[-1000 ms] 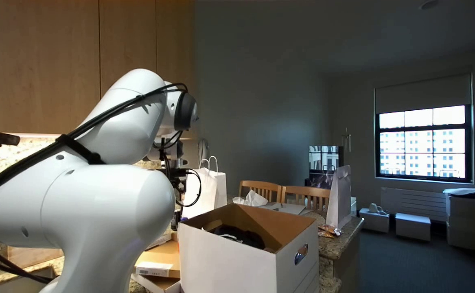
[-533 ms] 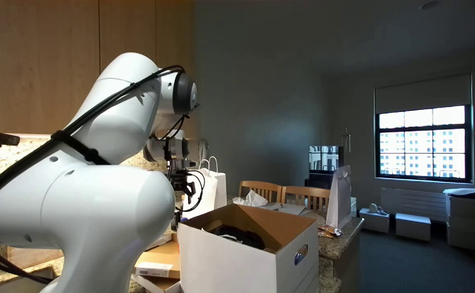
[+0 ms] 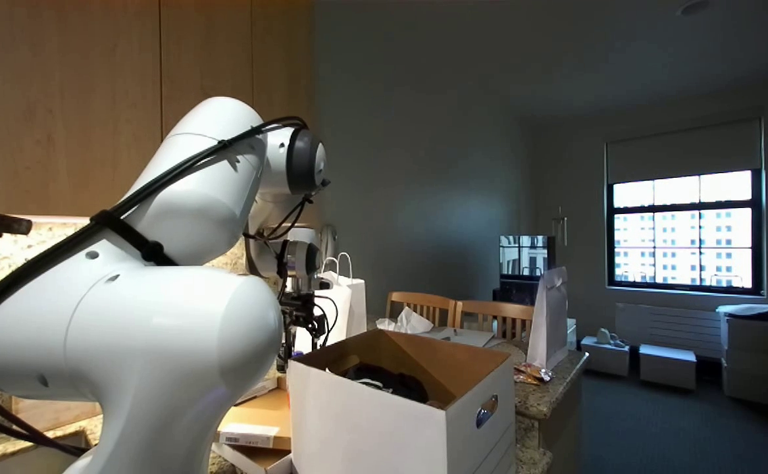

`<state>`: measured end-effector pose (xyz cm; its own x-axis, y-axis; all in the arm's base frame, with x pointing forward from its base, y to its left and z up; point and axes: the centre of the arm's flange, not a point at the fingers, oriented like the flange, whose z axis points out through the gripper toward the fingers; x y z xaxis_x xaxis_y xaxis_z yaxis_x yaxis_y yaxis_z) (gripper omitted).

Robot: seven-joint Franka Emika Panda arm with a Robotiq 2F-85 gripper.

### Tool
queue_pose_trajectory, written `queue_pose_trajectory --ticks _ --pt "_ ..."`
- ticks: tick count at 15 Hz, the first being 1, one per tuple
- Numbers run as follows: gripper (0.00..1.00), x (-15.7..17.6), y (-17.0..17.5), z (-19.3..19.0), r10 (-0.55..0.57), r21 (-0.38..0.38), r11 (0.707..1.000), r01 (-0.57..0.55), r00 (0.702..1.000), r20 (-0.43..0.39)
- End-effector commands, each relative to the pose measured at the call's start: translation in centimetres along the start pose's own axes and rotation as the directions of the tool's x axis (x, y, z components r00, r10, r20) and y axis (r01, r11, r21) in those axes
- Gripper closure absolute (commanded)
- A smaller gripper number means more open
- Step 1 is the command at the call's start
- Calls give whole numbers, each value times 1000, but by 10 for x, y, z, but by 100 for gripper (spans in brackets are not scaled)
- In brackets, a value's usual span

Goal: Put the water bottle and the cardboard box into the bigger box

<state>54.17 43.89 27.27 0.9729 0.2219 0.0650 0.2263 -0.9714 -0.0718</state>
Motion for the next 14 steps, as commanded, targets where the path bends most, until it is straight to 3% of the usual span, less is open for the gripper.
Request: queue_pose_trajectory --ticks 1,5,6,7,14 --pt "0 11 -7 21 4 17 1000 -4 999 35" --pt "0 14 -17 37 -6 -7 1000 6 999 45" --pt "17 14 -20 38 -15 -7 1000 16 999 42" --pt "26 14 -23 38 -14 -15 1000 15 999 39" --pt "72 12 -28 23 -26 -40 999 26 1000 2"
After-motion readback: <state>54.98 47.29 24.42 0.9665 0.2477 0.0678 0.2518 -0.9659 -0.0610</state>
